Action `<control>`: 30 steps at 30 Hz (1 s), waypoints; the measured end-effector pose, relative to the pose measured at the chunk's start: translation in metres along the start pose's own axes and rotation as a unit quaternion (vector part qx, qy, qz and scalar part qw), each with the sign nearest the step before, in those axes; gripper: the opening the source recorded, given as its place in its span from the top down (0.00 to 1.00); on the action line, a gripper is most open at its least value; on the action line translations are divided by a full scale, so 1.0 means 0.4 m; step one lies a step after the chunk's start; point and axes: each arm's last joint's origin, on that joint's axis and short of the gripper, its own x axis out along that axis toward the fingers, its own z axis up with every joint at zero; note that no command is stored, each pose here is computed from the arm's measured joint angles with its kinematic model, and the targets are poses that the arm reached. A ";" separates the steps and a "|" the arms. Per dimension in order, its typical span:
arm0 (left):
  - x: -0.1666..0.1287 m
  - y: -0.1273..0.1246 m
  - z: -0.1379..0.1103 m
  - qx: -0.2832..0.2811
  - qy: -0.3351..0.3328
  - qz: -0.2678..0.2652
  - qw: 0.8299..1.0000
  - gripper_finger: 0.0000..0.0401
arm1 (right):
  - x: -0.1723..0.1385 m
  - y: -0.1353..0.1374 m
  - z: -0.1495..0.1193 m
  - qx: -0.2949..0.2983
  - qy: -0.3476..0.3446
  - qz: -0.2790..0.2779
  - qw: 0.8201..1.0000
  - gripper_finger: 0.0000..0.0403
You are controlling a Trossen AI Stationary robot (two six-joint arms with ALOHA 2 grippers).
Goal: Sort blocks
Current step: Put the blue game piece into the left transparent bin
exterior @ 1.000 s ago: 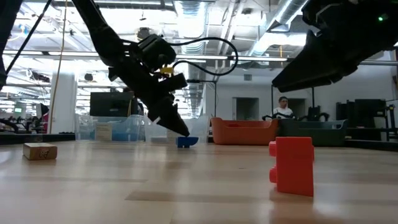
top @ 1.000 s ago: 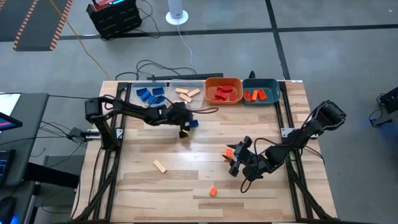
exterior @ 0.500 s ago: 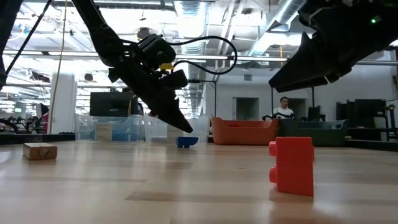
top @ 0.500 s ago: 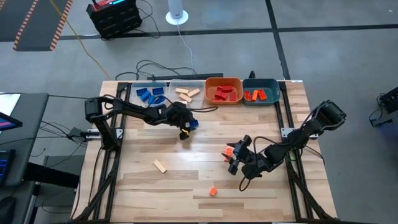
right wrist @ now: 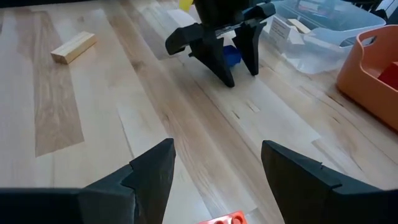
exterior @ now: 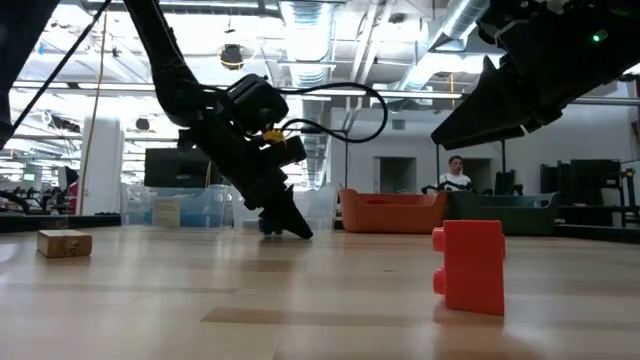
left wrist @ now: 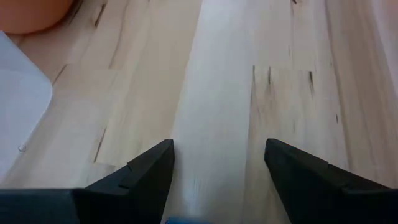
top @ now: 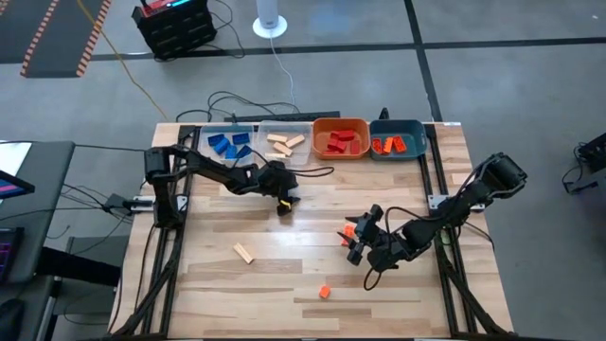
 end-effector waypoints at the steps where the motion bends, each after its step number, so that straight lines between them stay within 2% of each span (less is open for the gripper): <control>1: 0.000 -0.001 0.000 0.000 0.000 0.000 1.000 0.38 | 0.000 0.000 0.000 0.000 0.000 0.000 1.000 0.33; 6: 0.000 -0.002 -0.006 0.010 0.015 0.001 1.000 0.40 | 0.000 0.000 0.000 0.001 0.001 0.001 1.000 0.33; 19: -0.073 -0.001 0.013 0.079 0.057 -0.009 0.995 0.50 | -0.001 0.002 0.001 0.005 0.002 0.008 1.000 0.33; 30: -0.093 -0.009 0.026 0.091 0.052 -0.016 0.994 0.51 | -0.001 0.002 0.000 0.008 0.006 0.011 1.000 0.33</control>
